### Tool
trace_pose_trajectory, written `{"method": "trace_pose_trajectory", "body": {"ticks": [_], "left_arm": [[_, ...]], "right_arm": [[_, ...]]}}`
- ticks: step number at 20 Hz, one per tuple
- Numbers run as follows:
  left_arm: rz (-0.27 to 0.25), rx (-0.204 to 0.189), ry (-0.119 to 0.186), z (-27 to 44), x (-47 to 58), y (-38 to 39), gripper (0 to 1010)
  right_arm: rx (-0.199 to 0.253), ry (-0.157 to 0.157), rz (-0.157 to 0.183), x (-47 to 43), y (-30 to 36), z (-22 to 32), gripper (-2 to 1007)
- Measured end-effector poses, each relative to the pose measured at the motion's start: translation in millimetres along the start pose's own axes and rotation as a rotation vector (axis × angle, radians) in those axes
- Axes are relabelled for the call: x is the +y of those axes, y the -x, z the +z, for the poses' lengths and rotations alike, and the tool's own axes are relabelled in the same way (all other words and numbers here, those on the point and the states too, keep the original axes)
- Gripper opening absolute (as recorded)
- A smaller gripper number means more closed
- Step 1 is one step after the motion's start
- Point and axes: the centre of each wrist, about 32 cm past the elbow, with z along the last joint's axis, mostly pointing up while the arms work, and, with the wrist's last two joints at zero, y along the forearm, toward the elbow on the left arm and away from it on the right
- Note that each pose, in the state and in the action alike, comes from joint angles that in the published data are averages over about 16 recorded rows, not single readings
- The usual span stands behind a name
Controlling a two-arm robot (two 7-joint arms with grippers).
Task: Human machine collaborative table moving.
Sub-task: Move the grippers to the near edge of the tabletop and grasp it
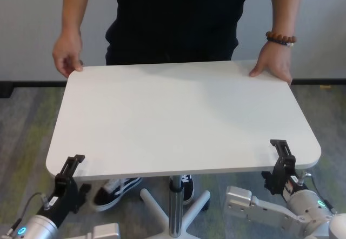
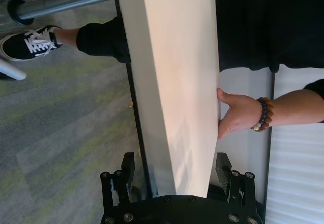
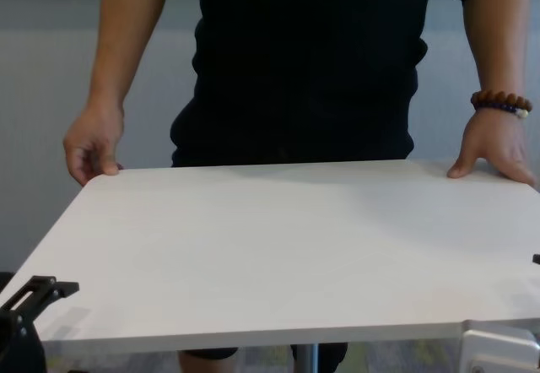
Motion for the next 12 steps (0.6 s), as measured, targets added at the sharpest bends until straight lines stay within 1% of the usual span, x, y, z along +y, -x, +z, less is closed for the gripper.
{"method": "trace_pose_trajectory", "body": {"ticks": [6, 12], "left_arm": [[0.002, 0.002, -0.001, 2.3, -4.0, -0.3, 1001], [0.002, 0.002, -0.002, 4.5, -8.8, -0.4, 1002]], "right_arm": [[-0.013, -0.011, -0.004, 5.0, -1.6, 1.5, 1005], [-0.018, -0.018, -0.003, 10.5, -3.2, 1.4, 1005]]}}
